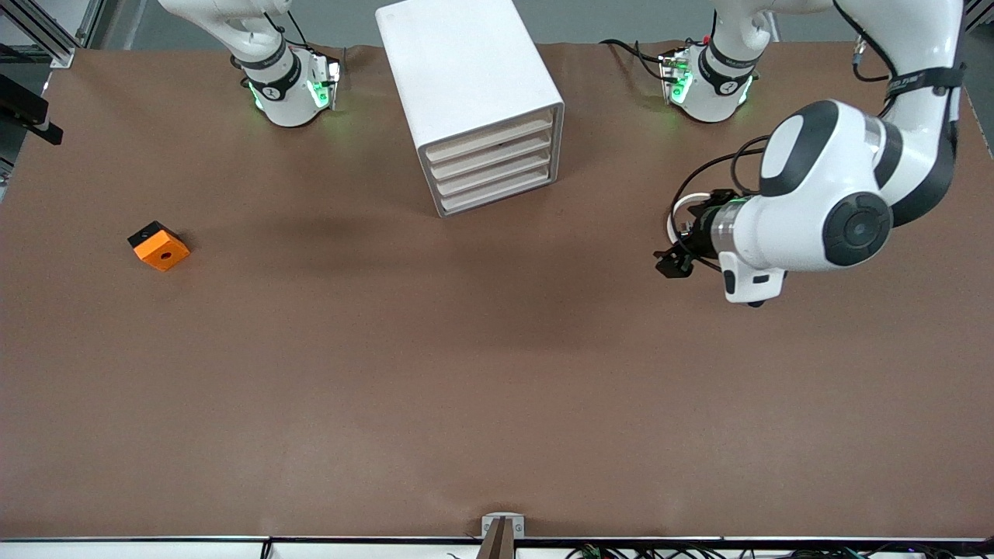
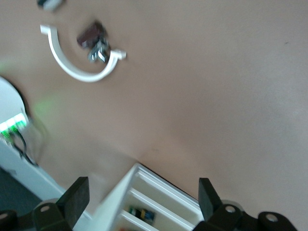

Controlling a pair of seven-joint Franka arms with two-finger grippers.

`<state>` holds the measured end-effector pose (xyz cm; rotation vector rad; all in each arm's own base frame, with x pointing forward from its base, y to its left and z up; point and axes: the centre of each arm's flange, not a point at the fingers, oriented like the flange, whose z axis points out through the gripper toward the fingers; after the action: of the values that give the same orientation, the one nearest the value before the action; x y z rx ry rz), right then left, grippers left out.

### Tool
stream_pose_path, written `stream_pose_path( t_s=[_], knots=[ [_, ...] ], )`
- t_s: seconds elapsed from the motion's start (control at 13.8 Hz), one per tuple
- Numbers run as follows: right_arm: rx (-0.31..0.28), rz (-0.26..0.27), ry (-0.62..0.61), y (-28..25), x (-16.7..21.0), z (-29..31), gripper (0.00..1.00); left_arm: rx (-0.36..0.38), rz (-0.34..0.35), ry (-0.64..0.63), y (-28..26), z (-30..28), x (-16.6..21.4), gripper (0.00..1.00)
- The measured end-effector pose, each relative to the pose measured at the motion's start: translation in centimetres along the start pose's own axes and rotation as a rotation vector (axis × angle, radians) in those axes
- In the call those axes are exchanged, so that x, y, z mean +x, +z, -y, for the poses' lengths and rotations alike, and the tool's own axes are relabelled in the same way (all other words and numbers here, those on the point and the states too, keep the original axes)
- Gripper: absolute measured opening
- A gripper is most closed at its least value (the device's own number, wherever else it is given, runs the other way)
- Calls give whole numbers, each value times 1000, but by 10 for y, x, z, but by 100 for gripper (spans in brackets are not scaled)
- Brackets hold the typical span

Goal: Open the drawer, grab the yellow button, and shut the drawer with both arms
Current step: 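Move the left gripper toward the white cabinet's uppermost drawer handle, then grasp the uppermost drawer handle with the left gripper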

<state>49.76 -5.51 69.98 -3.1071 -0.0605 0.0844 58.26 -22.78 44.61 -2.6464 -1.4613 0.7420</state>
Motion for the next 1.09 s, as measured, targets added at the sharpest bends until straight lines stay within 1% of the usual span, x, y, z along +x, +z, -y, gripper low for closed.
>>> stream_pose_path(
  t_s=[0.14, 0.36, 0.51, 0.58, 0.72, 0.94, 1.09],
  knots=[
    [0, 0, 0, 0, 0, 0, 100, -8, 87, -59, 7, -13, -8, 100],
    [0, 1, 0, 0, 0, 0, 100, -26, 210, -118, 12, -35, -6, 100],
    [0, 1, 0, 0, 0, 0, 100, -1, 278, -214, 26, -49, 0, 100],
    [0, 1, 0, 1, 0, 0, 100, 30, 302, -273, 37, -54, 2, 100],
    [0, 2, 0, 1, 0, 0, 100, 151, 352, -403, 64, -58, 4, 100],
    [0, 2, 0, 1, 0, 0, 100, 364, 420, -550, 110, -61, 10, 100],
    [0, 2, 0, 1, 0, 0, 100, 467, 460, -642, 135, -64, 16, 100]
  ],
)
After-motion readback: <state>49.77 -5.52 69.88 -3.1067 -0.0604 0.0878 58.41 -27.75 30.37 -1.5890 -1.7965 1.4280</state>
